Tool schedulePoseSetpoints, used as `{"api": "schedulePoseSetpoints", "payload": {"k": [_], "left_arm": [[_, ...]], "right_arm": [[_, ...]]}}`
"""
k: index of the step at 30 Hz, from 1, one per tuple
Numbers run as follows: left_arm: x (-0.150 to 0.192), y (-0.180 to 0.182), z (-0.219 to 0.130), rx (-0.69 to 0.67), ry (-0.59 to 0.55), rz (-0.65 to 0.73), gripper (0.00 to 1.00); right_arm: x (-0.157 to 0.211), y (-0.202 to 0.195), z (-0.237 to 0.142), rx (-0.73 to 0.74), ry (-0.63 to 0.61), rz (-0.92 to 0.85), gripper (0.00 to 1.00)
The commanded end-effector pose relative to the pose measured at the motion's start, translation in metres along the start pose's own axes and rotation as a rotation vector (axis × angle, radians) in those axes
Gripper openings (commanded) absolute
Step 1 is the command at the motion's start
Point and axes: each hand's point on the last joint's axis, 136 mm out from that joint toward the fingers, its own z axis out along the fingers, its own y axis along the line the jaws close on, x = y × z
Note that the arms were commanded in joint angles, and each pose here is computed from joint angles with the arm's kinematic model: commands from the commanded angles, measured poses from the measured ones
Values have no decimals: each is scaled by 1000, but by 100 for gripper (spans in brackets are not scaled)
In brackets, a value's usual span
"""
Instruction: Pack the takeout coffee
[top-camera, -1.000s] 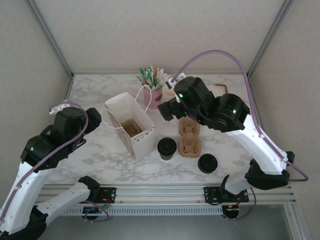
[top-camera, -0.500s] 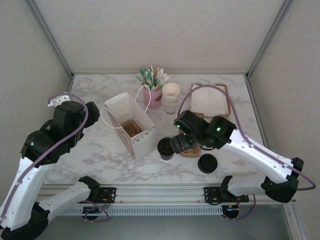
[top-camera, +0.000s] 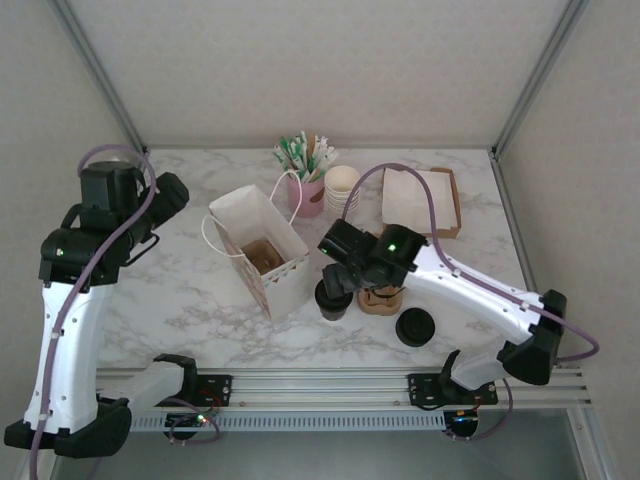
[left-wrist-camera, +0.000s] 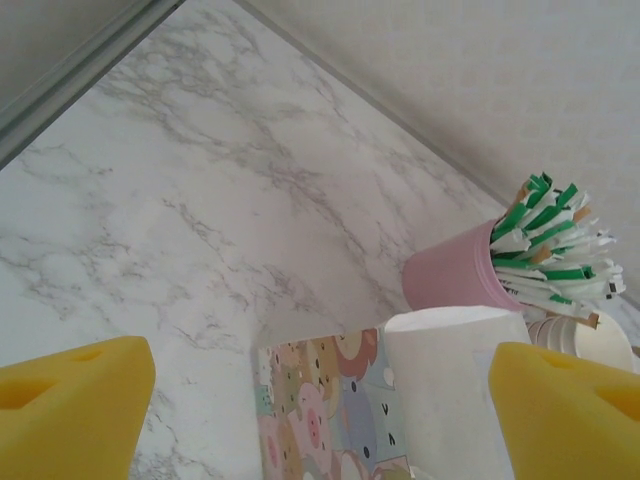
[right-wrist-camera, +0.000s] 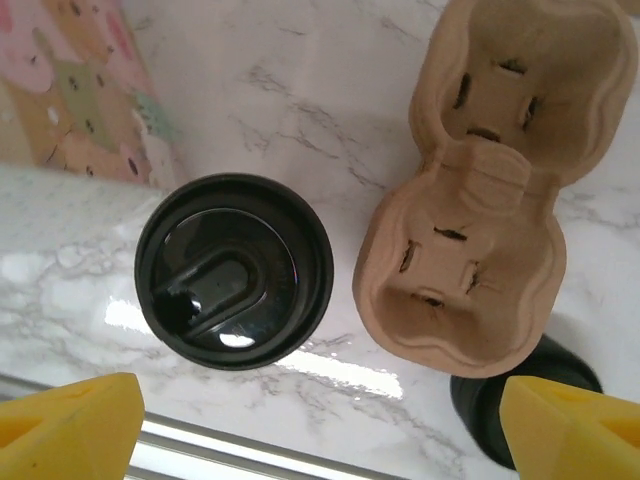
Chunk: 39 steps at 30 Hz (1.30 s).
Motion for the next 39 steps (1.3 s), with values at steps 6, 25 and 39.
{"api": "schedulePoseSetpoints", "payload": {"k": [6,25,39], "left_arm": [[-13,30,-10,-72,-69,-98,87],[-9,59,1,-170,-83,-140,90],[1,65,12,-173,-55,-162,90]], "right_arm": [[17,21,11,26,67,552,87],[32,26,51,173,153,812,94],[20,26,66,157,147,824,90]]}}
